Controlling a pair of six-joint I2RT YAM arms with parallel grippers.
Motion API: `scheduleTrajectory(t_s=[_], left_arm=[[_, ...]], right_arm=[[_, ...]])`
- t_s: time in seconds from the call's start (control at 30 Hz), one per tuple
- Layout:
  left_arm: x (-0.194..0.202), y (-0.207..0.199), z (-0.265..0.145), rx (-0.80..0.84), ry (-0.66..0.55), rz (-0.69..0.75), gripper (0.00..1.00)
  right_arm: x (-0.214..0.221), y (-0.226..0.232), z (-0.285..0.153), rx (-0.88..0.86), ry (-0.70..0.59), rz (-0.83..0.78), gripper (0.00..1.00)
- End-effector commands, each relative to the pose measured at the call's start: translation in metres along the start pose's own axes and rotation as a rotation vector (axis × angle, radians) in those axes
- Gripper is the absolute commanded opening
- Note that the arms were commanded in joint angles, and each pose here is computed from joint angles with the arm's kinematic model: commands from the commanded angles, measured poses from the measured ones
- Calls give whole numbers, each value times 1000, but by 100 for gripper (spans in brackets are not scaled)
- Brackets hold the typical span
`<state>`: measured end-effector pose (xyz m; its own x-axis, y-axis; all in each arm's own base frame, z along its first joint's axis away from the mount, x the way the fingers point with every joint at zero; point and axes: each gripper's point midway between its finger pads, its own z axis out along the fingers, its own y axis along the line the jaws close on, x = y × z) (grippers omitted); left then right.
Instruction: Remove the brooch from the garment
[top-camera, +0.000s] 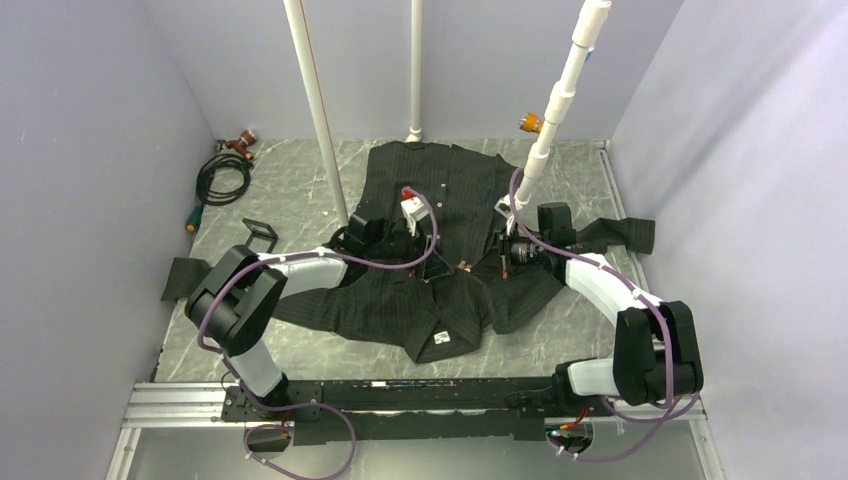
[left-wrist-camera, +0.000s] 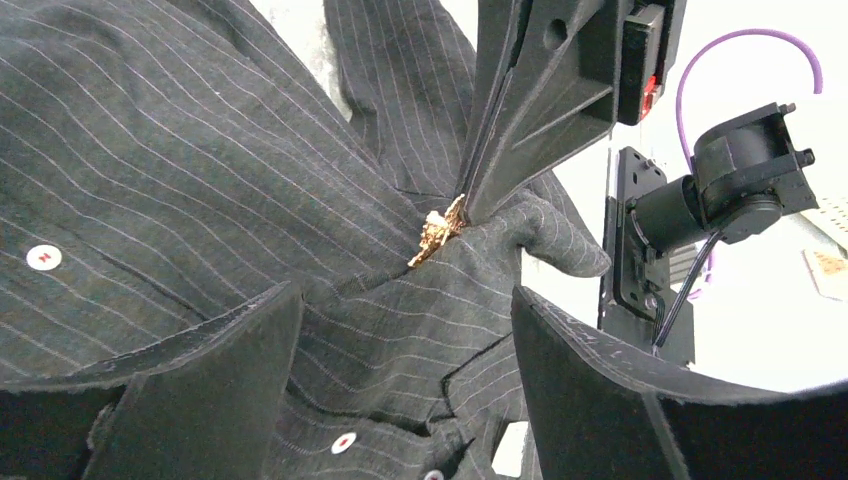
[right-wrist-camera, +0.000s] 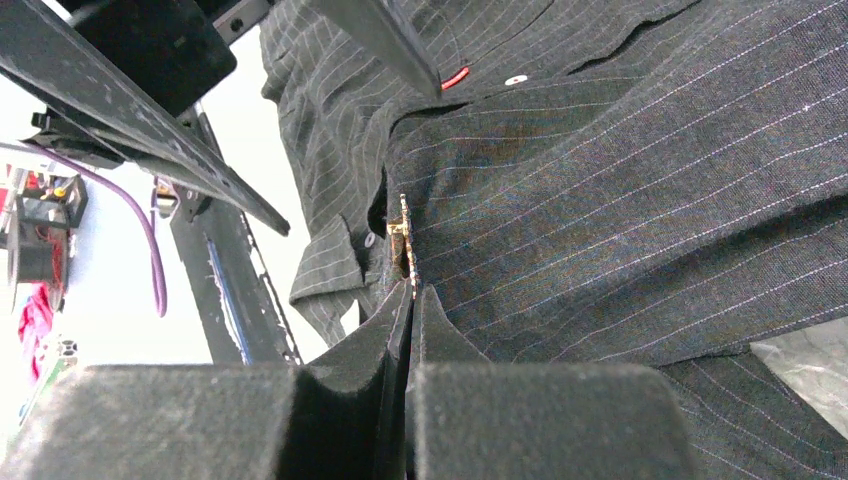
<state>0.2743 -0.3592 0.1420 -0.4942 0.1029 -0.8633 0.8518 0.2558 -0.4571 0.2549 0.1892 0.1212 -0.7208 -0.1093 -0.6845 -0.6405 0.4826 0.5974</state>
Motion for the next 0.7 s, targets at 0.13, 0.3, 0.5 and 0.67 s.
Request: scheduleTrajectory(t_s=[0.13, 0.3, 0.5, 0.67], left_arm=[[-17, -3, 24, -6, -81, -52, 74], [-15, -4, 31, 12, -80, -74, 66], [-1, -7, 29, 30, -52, -63, 50], [4, -25, 18, 115, -59, 48, 46]], right_arm=[[-16, 7, -3, -15, -61, -48, 0], [-16, 6, -3, -13, -56, -50, 0], [-17, 7, -6, -8, -69, -76, 0], [-16, 11, -7, -35, -66, -91, 0]])
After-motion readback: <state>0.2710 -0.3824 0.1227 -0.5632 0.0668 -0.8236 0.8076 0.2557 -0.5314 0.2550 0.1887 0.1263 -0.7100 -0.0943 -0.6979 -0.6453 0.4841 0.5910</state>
